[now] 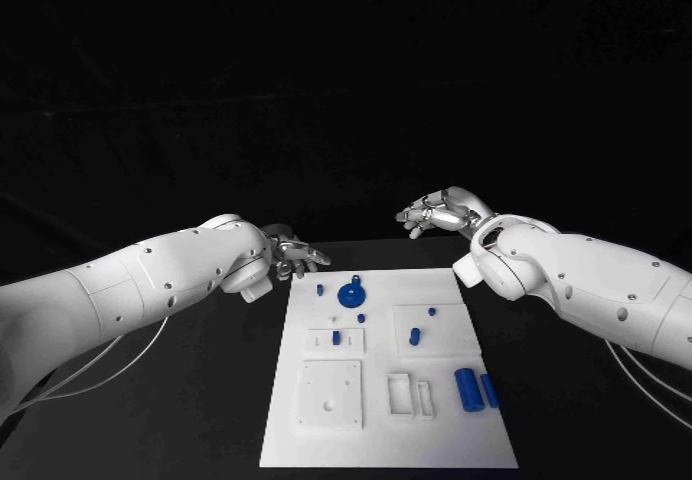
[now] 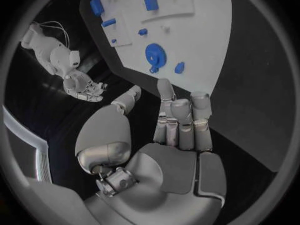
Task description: Assemble the parts on the task board
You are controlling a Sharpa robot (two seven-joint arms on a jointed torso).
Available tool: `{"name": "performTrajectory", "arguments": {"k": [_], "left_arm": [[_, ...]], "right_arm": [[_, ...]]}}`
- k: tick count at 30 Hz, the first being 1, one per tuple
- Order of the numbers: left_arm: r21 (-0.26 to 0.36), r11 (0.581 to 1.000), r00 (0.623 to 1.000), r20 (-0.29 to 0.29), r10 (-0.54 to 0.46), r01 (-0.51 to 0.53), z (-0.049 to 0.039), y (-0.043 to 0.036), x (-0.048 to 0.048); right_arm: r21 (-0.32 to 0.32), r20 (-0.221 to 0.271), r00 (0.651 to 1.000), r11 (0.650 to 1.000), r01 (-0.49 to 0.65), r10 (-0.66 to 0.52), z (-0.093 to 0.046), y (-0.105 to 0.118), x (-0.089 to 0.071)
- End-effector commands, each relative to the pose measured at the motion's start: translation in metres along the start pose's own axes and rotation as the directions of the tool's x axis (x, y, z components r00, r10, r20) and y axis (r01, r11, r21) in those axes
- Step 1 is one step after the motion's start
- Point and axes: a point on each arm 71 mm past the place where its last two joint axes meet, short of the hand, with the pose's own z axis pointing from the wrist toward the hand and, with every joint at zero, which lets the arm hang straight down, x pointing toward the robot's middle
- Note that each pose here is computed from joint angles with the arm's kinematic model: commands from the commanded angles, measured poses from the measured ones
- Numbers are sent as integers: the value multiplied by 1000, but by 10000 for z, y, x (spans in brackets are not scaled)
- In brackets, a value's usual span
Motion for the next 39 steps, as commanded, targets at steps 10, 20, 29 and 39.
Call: {"name": "performTrajectory", "arguments": {"k": [10, 20, 29, 39], "left_arm": [[-19, 994, 994, 9, 107, -107, 132, 23, -111], [-41, 997, 998, -20, 57, -58, 217, 67, -117], [-65, 997, 999, -24, 48, -49, 267, 147, -93], [-73, 996, 998, -53, 41, -45, 303, 204, 15]], "right_arm": [[-10, -3, 1000, 1000, -3, 3, -11, 18, 3], [-13, -4, 1000, 1000, -4, 4, -8, 31, 17], [-16, -7, 1000, 1000, -5, 5, -9, 43, 31], [-17, -8, 1000, 1000, -6, 6, -13, 47, 31]]}}
